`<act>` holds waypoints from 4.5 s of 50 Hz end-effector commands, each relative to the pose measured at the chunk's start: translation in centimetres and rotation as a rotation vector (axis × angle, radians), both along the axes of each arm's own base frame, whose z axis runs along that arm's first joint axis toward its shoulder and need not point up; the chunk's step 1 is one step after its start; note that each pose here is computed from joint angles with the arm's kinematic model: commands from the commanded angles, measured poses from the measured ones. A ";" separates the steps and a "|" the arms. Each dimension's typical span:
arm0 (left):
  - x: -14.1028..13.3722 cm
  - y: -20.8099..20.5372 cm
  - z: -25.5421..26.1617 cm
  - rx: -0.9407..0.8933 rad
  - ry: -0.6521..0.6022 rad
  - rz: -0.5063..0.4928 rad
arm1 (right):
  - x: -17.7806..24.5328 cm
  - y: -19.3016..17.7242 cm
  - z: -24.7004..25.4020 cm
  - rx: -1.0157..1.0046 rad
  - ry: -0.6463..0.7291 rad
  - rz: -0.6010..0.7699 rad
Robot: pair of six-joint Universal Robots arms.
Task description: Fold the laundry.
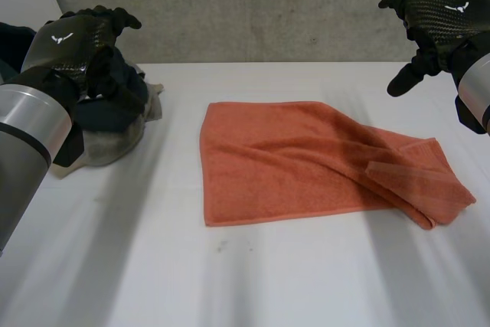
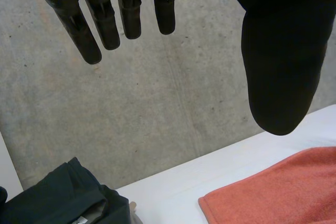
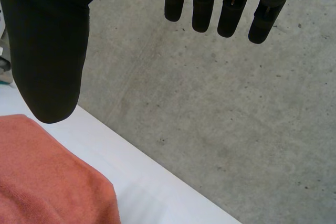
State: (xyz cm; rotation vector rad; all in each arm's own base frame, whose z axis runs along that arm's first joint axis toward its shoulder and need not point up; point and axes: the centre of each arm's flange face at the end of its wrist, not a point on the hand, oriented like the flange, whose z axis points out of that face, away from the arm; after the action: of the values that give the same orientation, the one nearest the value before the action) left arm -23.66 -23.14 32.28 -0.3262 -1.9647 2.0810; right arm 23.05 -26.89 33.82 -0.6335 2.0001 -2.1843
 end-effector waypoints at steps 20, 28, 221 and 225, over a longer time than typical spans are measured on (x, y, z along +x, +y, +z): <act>-0.4 0.3 -0.2 0.005 -0.005 -0.020 | -0.1 0.3 -3.8 0.137 0.310 0.056; -1.3 0.5 -1.4 0.038 -0.020 -0.050 | -0.3 0.6 -9.5 0.294 0.509 0.106; -2.8 -8.0 -15.2 -0.039 -0.571 -0.110 | -8.4 -14.4 -15.6 0.156 0.358 -0.209; -1.0 -4.3 -14.6 0.103 -0.703 -0.158 | -9.0 -10.4 -13.9 0.274 0.476 -0.186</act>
State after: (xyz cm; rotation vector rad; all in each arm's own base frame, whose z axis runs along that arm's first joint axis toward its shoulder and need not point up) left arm -26.51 -31.59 16.98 -1.0946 -2.1143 2.1331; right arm 14.66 -41.53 18.54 -0.8528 2.4642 -2.1395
